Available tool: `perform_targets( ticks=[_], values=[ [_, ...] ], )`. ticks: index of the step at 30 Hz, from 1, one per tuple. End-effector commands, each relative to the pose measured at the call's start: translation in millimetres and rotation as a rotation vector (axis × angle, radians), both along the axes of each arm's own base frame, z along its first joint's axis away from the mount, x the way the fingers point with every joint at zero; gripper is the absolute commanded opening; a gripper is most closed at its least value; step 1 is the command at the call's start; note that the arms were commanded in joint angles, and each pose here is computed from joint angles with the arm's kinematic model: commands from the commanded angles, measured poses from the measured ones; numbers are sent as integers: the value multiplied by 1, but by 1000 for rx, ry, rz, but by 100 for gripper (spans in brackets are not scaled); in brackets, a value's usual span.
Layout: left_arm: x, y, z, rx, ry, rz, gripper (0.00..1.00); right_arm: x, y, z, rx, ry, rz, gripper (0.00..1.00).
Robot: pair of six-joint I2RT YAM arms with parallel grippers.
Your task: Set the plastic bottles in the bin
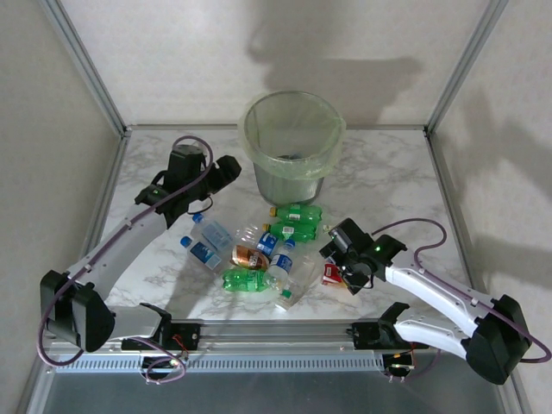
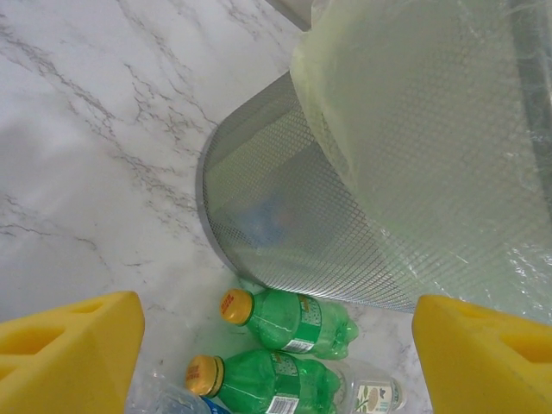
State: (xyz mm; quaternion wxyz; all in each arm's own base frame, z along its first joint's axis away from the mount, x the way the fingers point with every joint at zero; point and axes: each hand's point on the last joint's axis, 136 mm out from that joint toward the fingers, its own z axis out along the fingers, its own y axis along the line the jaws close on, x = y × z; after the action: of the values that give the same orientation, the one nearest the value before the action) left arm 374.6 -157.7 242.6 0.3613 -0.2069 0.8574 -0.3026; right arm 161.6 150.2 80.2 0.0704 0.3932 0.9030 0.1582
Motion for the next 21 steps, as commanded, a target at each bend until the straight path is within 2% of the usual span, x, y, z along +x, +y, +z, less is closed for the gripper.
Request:
perform_targets(
  ticks=[1, 16, 21],
  values=[
    [1, -8, 1, -18, -4, -25, 81, -7, -6, -13, -26, 43, -43, 93],
    [0, -10, 3, -8, -3, -48, 81, -14, -13, -37, -39, 85, -97, 90],
    [1, -11, 1, -10, 0, -50, 80, -15, -17, -46, -54, 95, -99, 83]
  ],
)
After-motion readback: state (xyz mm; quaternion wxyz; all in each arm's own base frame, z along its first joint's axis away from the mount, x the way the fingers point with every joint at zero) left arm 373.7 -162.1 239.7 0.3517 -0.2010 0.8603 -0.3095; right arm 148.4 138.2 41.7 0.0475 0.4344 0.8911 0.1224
